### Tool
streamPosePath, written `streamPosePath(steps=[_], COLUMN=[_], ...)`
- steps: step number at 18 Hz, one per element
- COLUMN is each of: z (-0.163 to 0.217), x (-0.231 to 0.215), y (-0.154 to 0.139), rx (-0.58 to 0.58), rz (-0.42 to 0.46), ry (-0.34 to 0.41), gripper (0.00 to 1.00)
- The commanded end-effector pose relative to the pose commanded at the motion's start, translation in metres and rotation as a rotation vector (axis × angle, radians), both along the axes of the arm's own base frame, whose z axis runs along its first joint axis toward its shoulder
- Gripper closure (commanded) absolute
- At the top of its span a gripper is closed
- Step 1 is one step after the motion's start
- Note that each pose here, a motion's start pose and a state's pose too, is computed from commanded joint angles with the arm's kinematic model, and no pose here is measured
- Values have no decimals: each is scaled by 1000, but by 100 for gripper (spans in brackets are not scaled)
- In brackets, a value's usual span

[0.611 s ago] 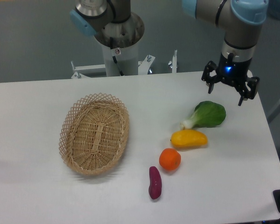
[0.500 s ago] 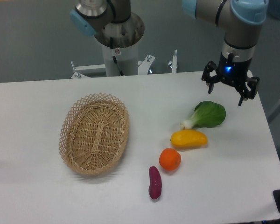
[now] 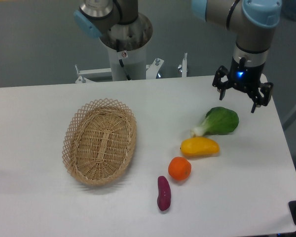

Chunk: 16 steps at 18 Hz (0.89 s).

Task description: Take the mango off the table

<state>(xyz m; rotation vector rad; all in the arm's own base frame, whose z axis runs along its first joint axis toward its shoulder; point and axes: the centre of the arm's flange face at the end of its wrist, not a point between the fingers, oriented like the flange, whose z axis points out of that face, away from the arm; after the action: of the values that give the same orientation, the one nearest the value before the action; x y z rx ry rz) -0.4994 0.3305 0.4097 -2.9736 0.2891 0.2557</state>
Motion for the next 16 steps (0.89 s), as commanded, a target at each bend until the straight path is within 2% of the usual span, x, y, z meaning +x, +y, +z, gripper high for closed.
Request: streamPosePath(steps=[5, 11, 16], z=[-17, -67, -100], x=[10, 18, 24], y=[16, 34, 42], rx=[-7, 15, -8], rz=[-20, -56, -112], ry=[-21, 40, 0], gripper=[0, 0, 0])
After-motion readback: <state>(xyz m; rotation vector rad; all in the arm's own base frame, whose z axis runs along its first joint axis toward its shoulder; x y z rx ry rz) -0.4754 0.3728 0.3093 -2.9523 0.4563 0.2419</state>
